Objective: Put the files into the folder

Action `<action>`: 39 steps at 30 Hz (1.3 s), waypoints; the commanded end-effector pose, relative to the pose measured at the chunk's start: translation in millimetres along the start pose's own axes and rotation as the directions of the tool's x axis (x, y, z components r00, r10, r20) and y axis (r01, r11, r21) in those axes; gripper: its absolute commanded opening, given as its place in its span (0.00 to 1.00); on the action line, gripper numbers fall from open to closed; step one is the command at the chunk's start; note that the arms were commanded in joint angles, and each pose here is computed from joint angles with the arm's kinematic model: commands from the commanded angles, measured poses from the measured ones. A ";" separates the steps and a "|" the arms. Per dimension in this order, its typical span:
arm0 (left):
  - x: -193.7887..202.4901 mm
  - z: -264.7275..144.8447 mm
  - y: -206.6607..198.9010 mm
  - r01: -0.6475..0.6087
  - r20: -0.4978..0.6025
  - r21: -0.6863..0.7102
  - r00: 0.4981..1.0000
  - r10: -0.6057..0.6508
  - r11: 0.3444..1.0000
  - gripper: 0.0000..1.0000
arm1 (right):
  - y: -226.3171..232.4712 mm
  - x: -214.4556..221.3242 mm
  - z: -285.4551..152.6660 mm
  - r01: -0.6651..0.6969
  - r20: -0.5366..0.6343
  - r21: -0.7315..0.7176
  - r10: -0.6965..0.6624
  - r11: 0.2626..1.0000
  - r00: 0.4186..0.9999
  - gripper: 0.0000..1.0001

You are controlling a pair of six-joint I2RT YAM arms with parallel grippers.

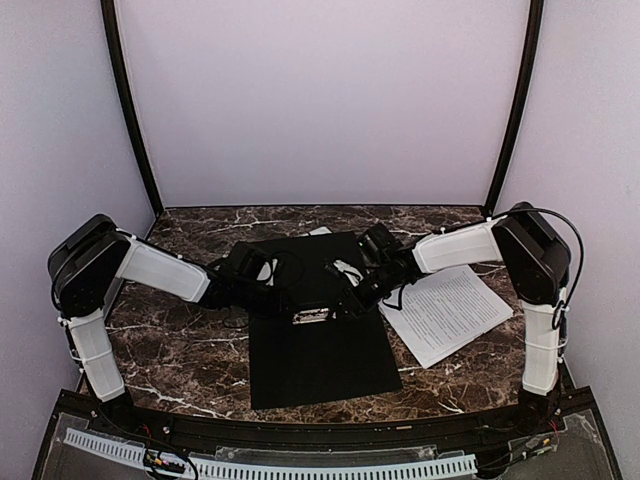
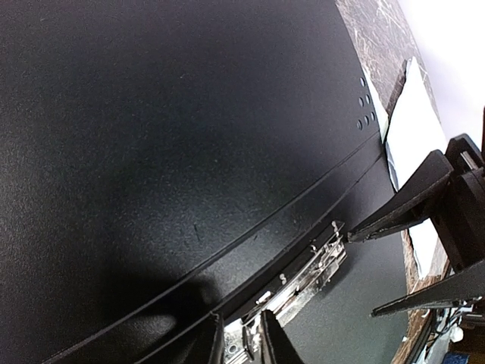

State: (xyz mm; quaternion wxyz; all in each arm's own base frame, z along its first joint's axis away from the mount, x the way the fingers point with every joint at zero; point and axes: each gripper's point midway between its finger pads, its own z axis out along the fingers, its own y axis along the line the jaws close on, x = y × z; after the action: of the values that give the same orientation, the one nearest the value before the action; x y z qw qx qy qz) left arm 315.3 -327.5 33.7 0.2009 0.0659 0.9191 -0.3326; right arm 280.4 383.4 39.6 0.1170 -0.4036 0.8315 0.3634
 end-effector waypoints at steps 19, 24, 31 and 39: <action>18.1 -5.4 2.2 -0.128 -0.146 -0.036 0.982 0.122 0.991 0.01 | 13.0 -15.3 -26.9 0.129 0.097 0.069 -0.135 0.989 0.986 0.63; 18.9 -8.9 -6.7 -0.110 -0.149 0.006 0.983 0.110 0.994 0.01 | 17.2 -14.7 -22.0 0.191 0.098 0.086 -0.199 0.978 0.975 0.64; 28.7 -9.5 -7.7 -0.076 -0.179 0.028 0.981 0.080 0.997 0.01 | 22.3 -9.9 3.1 0.302 0.059 0.142 -0.312 0.943 0.948 0.67; 27.8 -8.9 -9.9 -0.081 -0.175 0.041 0.981 0.087 0.996 0.01 | 14.8 5.8 34.3 0.363 -0.023 0.207 -0.367 0.908 0.930 0.58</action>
State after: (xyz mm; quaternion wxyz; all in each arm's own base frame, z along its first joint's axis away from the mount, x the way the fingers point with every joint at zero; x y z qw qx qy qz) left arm 294.2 -332.1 33.3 0.1444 0.1283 0.9239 -0.3302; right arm 257.7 408.4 41.2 0.2204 -0.5195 0.7726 0.2909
